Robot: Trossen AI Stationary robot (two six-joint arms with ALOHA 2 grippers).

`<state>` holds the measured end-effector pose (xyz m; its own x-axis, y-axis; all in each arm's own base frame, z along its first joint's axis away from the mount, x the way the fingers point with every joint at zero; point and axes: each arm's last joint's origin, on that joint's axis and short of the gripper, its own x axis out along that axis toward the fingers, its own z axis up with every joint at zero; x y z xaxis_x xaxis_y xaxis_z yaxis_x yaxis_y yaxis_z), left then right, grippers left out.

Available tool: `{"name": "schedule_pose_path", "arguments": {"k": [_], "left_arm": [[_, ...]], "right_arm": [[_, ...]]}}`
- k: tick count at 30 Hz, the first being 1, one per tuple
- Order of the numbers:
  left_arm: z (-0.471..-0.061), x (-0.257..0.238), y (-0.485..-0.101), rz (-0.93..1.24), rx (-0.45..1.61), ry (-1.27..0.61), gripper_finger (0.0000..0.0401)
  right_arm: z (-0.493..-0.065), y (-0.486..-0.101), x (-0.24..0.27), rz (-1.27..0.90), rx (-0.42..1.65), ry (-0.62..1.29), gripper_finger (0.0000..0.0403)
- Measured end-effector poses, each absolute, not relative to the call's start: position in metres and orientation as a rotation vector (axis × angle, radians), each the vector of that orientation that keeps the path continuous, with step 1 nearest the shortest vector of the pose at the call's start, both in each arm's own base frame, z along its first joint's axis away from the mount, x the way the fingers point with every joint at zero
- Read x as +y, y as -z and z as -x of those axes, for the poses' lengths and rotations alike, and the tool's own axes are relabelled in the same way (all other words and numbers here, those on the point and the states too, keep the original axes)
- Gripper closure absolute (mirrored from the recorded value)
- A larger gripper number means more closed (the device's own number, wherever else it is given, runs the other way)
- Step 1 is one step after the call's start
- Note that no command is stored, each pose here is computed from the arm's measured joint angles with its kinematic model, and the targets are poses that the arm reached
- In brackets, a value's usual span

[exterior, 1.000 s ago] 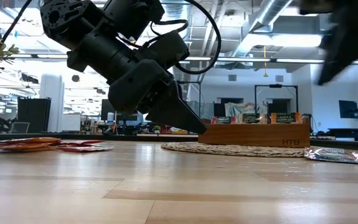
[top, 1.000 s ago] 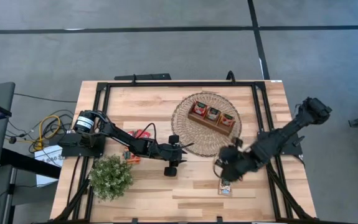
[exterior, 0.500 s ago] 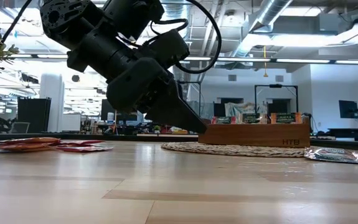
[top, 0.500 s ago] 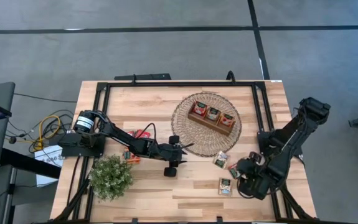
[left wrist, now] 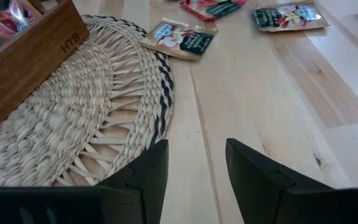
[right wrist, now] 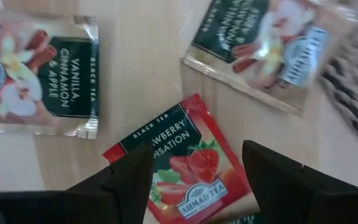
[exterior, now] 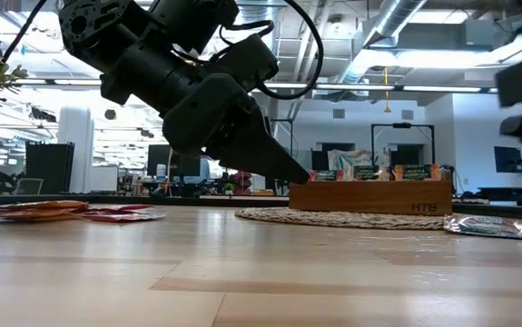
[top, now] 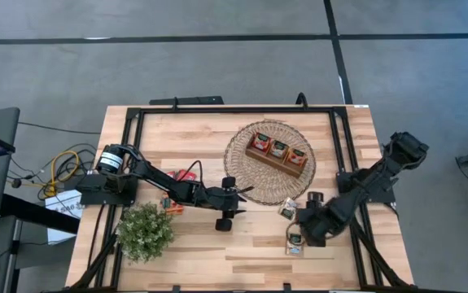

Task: Pick & Place Tea
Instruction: Put the red tea bag into the left section of the wooden organizer

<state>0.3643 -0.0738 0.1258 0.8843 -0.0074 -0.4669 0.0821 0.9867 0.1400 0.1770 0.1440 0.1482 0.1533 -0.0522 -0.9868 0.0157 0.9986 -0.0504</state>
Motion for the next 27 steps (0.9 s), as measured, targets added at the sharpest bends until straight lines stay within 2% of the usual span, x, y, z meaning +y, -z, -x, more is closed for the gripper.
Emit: {"name": "schedule_pose_path", "arguments": {"k": [11,16,21,27], "left_arm": [[-0.364,-0.075,-0.125,-0.138,0.494,0.093,0.0248],[-0.363,-0.075,-0.124,-0.140,0.505,0.093,0.0248],[-0.363,-0.075,-0.124,-0.140,0.509,0.093,0.0248],[-0.363,-0.075,-0.124,-0.140,0.505,0.093,0.0248]], "right_arm": [[-0.194,-0.144,0.129,0.071,1.475,-0.137,0.0172],[-0.193,-0.137,0.131,0.085,1.516,-0.161,0.0196],[-0.194,-0.126,0.131,0.111,1.565,-0.139,0.0251],[-0.193,-0.133,0.130,0.092,1.528,-0.140,0.0355]]}}
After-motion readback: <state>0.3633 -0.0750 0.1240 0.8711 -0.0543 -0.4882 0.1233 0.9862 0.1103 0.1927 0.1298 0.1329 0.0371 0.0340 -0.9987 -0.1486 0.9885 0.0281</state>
